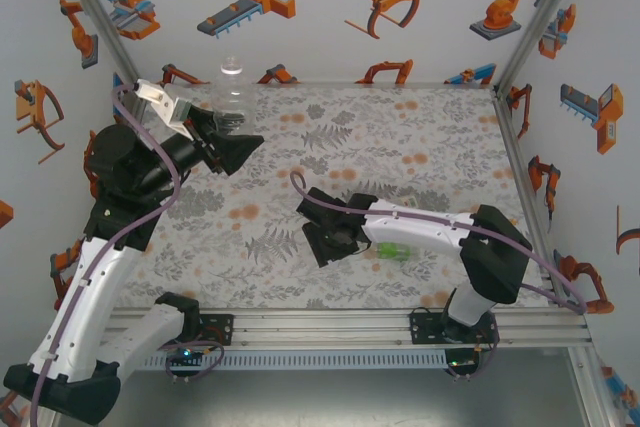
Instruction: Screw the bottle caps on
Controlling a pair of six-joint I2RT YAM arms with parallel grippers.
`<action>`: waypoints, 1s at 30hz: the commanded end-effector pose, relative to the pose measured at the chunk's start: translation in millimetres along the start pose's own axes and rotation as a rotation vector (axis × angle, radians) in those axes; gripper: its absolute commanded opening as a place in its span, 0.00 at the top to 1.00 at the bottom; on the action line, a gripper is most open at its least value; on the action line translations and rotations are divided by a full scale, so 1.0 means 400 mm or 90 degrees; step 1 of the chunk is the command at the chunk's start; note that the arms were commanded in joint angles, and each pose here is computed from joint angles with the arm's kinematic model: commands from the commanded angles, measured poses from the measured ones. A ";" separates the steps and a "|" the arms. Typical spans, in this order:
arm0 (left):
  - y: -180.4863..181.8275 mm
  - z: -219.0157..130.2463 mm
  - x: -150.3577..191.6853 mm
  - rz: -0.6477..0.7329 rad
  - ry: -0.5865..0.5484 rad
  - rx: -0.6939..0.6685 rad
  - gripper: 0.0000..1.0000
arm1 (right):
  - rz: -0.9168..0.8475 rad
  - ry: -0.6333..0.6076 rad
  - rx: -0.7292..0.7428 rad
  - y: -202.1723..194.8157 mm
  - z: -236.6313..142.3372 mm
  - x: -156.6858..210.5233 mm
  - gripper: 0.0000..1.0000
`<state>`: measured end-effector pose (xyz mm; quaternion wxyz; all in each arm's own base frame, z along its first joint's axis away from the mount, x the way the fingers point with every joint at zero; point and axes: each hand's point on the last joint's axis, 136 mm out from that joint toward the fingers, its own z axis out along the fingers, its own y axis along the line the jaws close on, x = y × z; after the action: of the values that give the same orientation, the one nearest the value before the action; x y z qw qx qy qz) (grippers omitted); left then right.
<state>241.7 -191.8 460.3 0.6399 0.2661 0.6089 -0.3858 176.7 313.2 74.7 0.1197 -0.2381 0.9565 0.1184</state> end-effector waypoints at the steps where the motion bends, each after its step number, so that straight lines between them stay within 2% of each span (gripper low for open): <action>1: -0.018 -0.007 -0.032 0.003 -0.024 0.018 1.00 | 0.013 -0.007 -0.014 0.004 0.010 -0.006 0.51; 30: -0.017 -0.009 -0.037 0.001 -0.029 0.014 1.00 | 0.021 0.022 0.022 -0.033 0.072 0.021 0.54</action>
<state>240.0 -191.3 461.6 0.6386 0.2623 0.6089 -0.3906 179.1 311.8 52.0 0.1107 -0.2296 0.9607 0.1101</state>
